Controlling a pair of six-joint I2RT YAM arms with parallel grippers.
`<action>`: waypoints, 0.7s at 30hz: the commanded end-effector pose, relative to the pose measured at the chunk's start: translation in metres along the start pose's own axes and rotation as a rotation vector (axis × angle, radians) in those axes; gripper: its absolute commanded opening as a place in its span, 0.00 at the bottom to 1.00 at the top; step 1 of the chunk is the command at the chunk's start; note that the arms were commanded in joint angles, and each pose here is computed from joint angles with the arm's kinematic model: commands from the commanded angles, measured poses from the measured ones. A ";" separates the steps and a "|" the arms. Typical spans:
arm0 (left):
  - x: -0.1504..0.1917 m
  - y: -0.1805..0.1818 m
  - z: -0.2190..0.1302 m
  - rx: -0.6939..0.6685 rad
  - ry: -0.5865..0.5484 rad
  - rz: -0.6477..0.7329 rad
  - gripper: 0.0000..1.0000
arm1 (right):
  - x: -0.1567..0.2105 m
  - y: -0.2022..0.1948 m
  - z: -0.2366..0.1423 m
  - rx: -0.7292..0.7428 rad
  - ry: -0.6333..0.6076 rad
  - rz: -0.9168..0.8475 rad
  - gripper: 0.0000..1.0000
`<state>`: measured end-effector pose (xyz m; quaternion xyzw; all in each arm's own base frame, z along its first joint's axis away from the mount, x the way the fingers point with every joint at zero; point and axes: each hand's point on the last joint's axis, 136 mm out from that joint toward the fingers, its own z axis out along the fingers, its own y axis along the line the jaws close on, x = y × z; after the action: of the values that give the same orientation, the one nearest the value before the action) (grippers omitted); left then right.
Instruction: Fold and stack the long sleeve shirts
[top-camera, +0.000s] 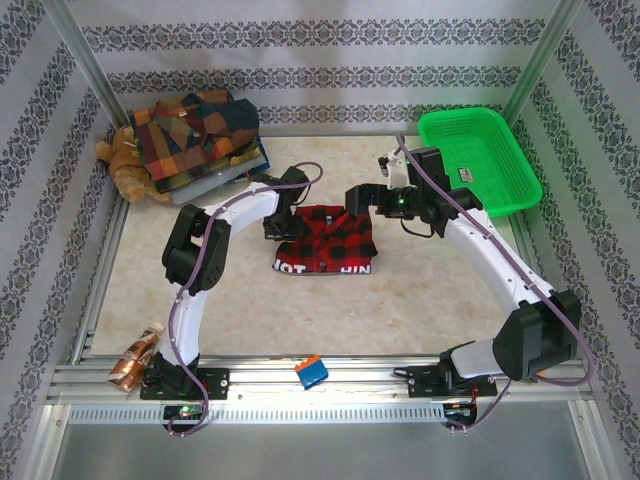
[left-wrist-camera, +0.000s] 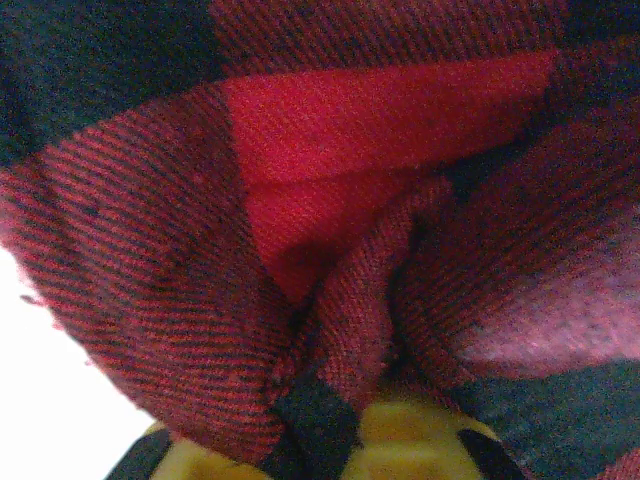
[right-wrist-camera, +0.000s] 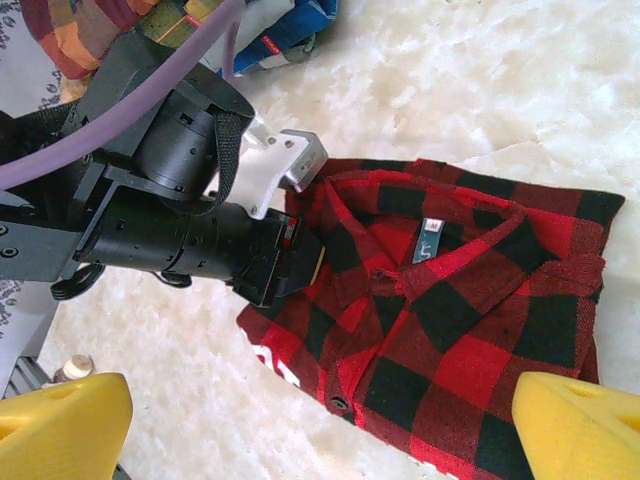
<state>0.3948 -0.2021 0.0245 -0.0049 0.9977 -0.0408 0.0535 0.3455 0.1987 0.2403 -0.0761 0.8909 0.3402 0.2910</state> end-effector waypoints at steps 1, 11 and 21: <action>0.026 0.031 0.022 -0.164 0.110 0.051 0.00 | -0.005 0.008 -0.008 -0.033 -0.030 -0.014 0.98; -0.059 0.016 -0.119 -0.064 -0.203 0.148 0.00 | -0.013 0.013 -0.016 -0.041 -0.068 -0.016 0.98; -0.114 -0.014 -0.215 0.101 -0.406 0.257 0.00 | -0.018 0.014 -0.015 -0.051 -0.097 -0.002 0.98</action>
<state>0.4928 -0.1987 0.2598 0.0859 0.9490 -0.0794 0.2926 0.3491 0.2007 0.2593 -0.0716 0.8758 0.3558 0.3182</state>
